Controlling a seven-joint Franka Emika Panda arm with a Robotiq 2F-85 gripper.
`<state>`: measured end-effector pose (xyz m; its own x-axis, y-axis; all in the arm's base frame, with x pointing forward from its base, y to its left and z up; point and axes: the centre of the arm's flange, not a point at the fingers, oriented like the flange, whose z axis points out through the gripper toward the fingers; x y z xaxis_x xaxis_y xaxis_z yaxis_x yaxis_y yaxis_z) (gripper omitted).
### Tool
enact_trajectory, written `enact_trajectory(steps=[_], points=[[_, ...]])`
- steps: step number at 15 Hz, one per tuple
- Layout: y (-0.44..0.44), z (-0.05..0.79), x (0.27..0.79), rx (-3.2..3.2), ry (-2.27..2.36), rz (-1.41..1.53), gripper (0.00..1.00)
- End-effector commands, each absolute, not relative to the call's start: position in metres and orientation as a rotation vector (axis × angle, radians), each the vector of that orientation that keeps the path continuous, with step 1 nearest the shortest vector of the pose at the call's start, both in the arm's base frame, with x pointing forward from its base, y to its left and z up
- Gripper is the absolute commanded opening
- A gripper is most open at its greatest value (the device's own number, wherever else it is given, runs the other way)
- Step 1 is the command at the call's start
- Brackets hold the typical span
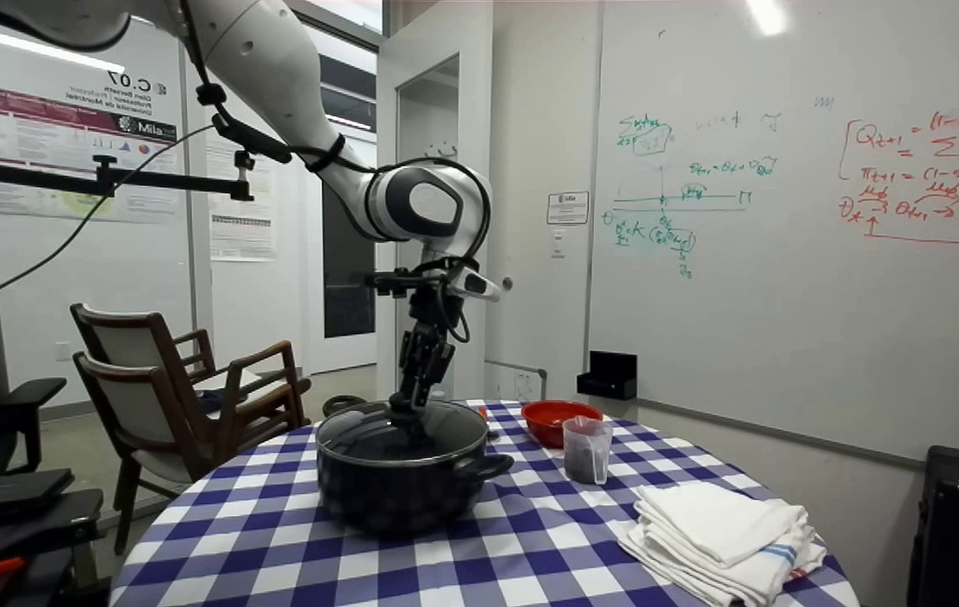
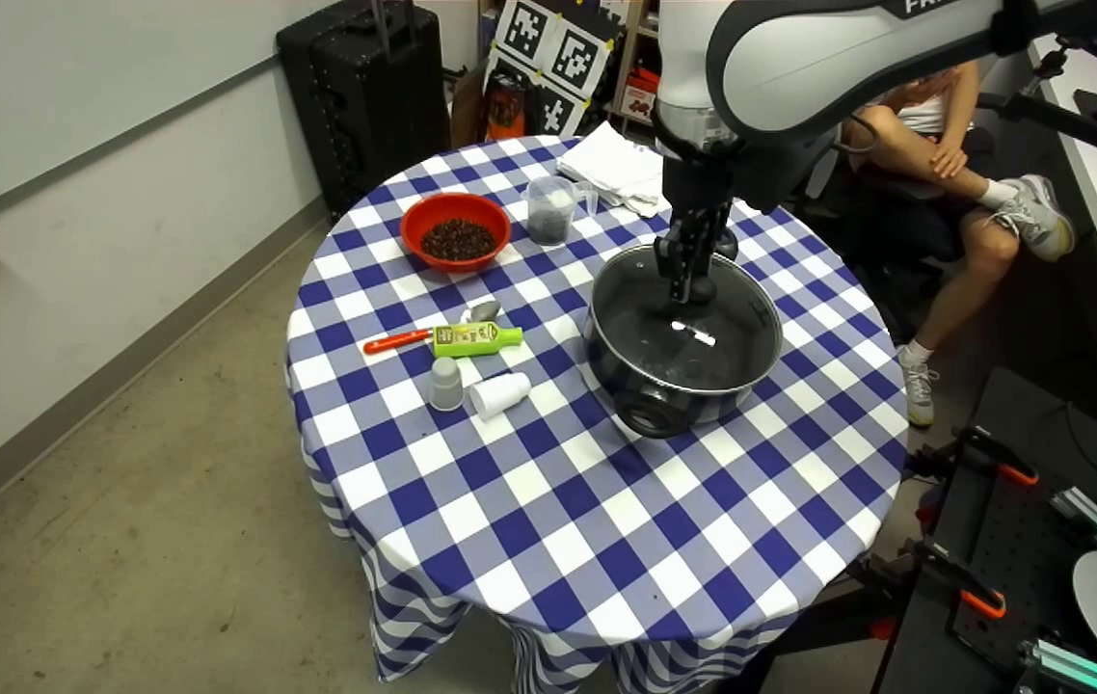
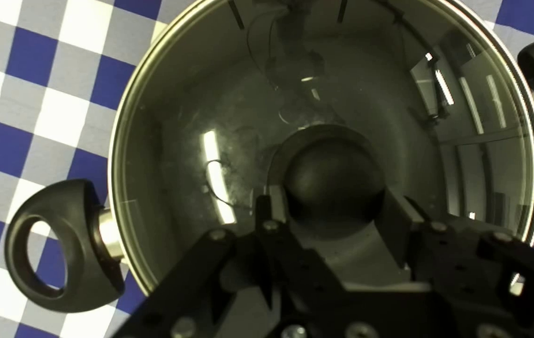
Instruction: Remove the glass lid from the pot and put it on the table
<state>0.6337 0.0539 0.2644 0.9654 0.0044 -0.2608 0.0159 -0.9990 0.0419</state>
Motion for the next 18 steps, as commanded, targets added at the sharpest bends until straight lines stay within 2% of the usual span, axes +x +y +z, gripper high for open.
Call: enact_trajectory(steps=[1, 4, 5, 6, 7, 11, 17, 18], points=[[0.058, 0.259, 0.64, 3.084, 0.022, -0.432, 0.24], [0.057, 0.259, 0.64, 3.084, 0.019, -0.433, 0.24], [0.057, 0.259, 0.64, 3.084, 0.018, -0.433, 0.41], [0.057, 0.259, 0.64, 3.084, 0.017, -0.434, 0.65], [0.057, 0.259, 0.64, 3.084, 0.018, -0.437, 0.75], [0.057, 0.253, 0.634, 3.083, 0.018, -0.461, 0.99], [0.056, 0.255, 0.625, 3.065, 0.022, -0.516, 1.0], [0.056, 0.255, 0.623, 3.062, 0.024, -0.529, 0.91]])
